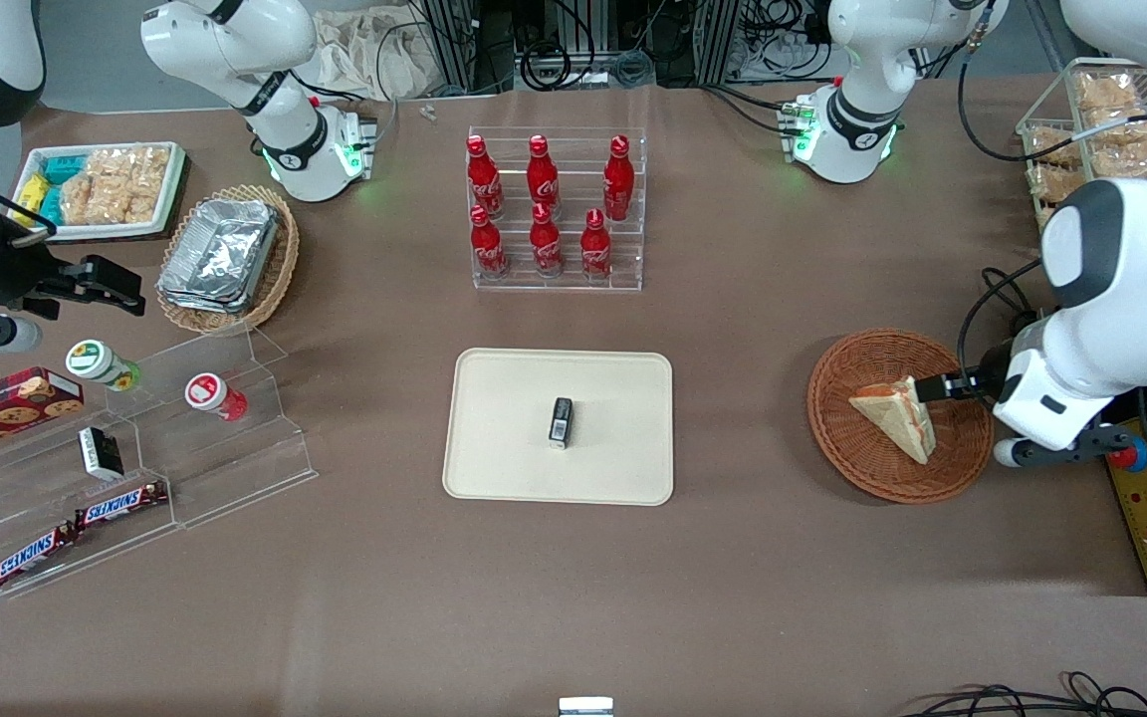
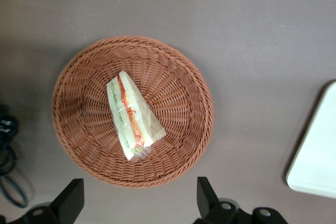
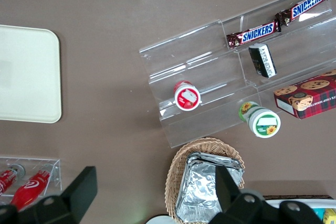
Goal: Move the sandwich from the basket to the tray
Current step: 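Close the left gripper on the sandwich's wrapped edge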
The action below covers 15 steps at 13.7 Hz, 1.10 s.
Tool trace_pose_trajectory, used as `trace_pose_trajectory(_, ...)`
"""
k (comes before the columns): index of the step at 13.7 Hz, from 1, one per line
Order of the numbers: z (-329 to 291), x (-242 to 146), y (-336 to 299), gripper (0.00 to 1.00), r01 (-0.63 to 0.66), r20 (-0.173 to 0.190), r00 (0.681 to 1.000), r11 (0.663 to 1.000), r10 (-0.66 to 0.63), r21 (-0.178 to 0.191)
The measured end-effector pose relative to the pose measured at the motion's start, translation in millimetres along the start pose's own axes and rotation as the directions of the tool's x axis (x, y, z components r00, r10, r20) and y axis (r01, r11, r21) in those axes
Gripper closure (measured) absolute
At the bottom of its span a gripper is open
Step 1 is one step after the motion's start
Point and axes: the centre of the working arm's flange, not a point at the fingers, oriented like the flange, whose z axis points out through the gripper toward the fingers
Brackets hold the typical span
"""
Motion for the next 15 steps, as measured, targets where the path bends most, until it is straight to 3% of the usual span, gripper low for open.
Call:
trace_pose_trajectory(6, 76, -9, -13, 0.05, 0.211, -0.016, 0.977, 0.977, -0.211, -0.008)
trace_pose_trajectory(15, 164, -2, -42, 0.05, 0.324, 0.055, 0.944, 0.946, -0.324, 0.015)
